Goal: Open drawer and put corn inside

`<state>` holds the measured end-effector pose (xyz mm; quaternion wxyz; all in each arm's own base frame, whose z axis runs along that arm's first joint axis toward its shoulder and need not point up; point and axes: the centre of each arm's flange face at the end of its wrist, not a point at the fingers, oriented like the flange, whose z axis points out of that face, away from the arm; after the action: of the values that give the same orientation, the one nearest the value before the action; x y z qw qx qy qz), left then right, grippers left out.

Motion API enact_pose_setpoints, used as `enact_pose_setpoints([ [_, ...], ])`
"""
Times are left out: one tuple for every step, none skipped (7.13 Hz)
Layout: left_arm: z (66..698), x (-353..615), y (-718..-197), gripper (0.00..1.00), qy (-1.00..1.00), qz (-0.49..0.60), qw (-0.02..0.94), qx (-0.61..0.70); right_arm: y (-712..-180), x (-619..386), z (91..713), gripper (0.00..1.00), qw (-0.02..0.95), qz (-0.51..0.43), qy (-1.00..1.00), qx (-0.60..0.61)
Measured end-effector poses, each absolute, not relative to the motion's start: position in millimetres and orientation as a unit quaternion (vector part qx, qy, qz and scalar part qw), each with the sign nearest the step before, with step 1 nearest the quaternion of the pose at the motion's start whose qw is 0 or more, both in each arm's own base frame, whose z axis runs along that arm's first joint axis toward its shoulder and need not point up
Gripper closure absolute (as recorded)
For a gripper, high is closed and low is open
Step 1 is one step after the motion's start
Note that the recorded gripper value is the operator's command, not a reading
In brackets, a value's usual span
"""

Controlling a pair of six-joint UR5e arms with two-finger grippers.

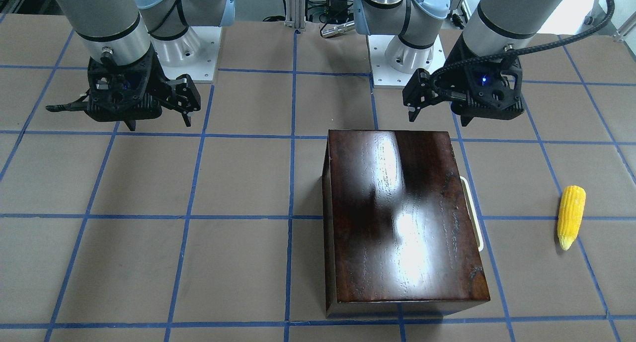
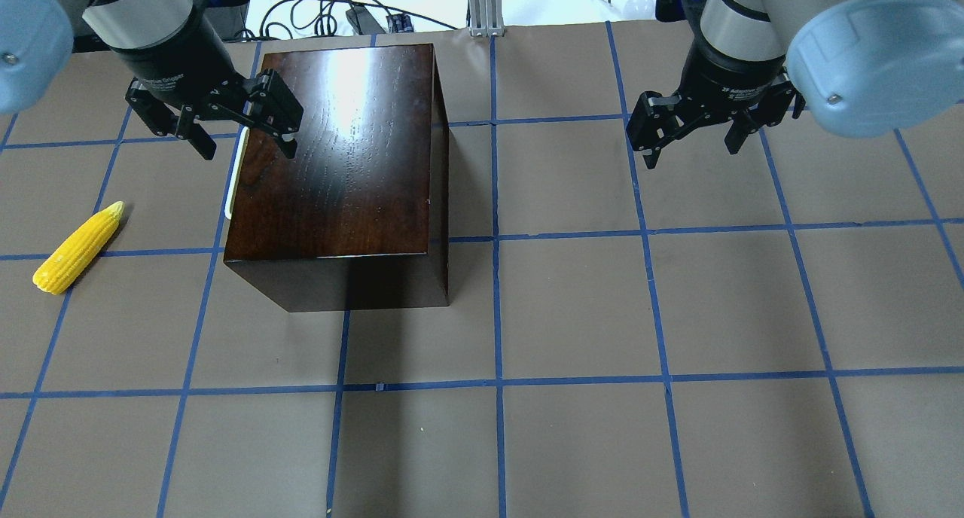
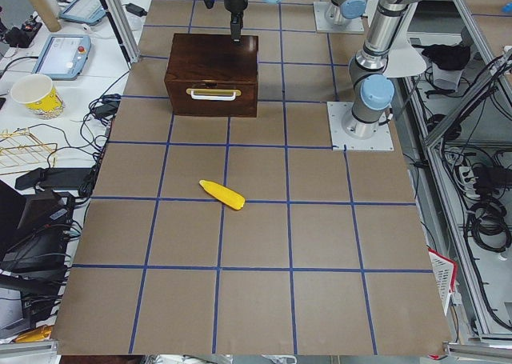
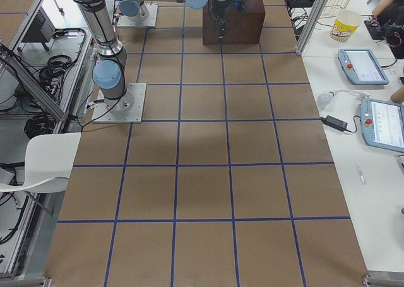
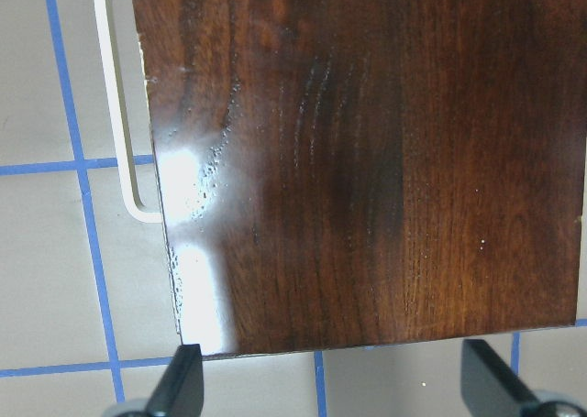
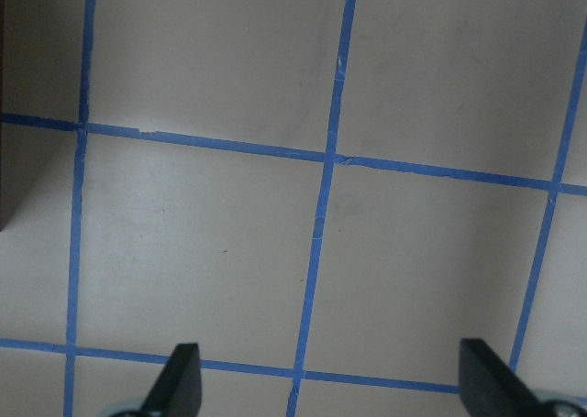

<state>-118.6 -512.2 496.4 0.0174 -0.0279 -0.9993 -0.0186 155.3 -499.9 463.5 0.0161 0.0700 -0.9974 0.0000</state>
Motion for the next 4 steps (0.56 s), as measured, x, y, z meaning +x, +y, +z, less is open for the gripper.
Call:
enact_pose_setpoints([
  [497.6,-118.6,-511.6,0.00,-0.999,-0.018,0.017,-0.028,-499.8,155.6,463.5,0.00,0.016,0.000,-0.997,0.070],
  [498.6,-118.6,-511.0,0.00,-0.999,-0.016,0.017,-0.029,-499.8,155.8,463.5,0.00,0.016,0.000,-0.997,0.070],
  [498.4,-118.4,-510.8,0.00,-0.999,-0.016,0.017,-0.029,-499.9,155.5,463.5,0.00,0.016,0.000,-0.997,0.070],
  [498.2,-118.2,-510.8,0.00,-0.999,-0.017,0.017,-0.029,-499.9,155.3,463.5,0.00,0.016,0.000,-0.997,0.070],
])
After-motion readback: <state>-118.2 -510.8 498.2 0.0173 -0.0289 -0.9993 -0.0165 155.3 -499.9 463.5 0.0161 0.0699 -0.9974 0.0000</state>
